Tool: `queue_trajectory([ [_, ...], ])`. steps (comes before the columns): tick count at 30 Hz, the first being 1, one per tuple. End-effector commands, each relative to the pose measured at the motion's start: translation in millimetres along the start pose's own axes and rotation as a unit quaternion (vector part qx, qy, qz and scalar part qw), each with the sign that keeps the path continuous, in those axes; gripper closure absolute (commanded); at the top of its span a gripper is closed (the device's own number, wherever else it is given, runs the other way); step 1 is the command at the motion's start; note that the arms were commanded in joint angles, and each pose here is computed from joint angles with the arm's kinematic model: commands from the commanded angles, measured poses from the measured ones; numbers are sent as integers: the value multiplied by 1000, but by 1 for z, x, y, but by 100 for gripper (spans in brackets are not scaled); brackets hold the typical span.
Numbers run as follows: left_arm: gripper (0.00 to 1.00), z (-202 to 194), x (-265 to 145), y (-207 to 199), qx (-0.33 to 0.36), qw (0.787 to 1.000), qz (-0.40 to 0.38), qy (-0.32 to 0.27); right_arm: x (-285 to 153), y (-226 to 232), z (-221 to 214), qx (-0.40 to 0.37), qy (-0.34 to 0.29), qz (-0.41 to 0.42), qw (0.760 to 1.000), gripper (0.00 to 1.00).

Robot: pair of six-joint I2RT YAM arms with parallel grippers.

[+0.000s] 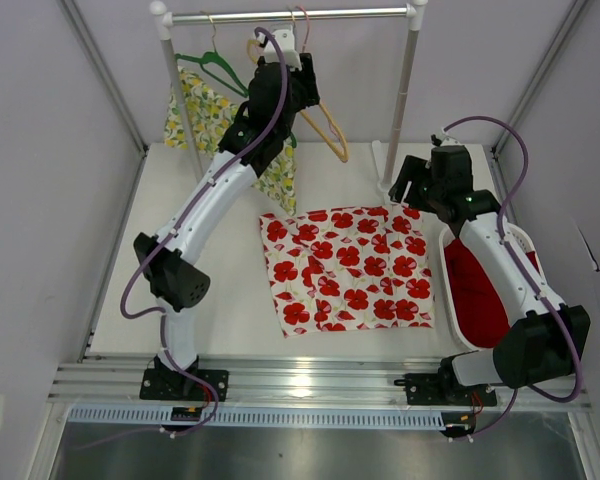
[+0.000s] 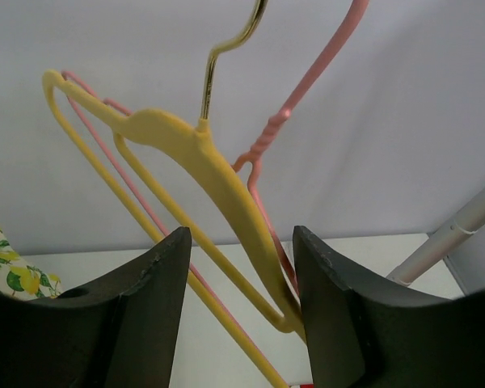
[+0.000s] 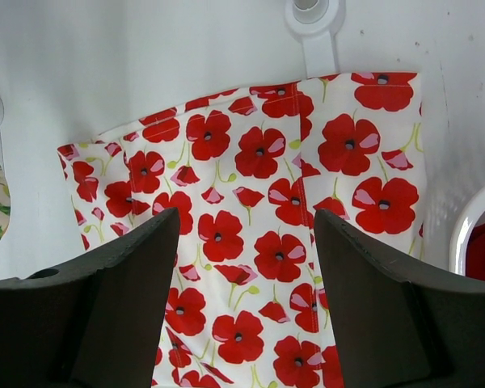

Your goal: Place the skirt on the hanger

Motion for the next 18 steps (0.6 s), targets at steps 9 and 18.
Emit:
queue_trajectory([
  [9, 43, 21, -15, 3, -21, 999, -6, -25, -11, -3, 5, -9, -19, 19, 1000, 27],
  [18, 42, 32, -27, 6, -17, 999, -20, -45, -10, -4, 5, -12, -21, 17, 1000, 28],
])
Point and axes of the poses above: each gripper's point midway between its finger pads, its own x axis out along the fingers, its own y axis along the line the jaws close on, z = x × y, the point moved 9 cm from there along -x, back along the fingers, and after that the axes turned 1 degree about x, right-handed, at the moved point
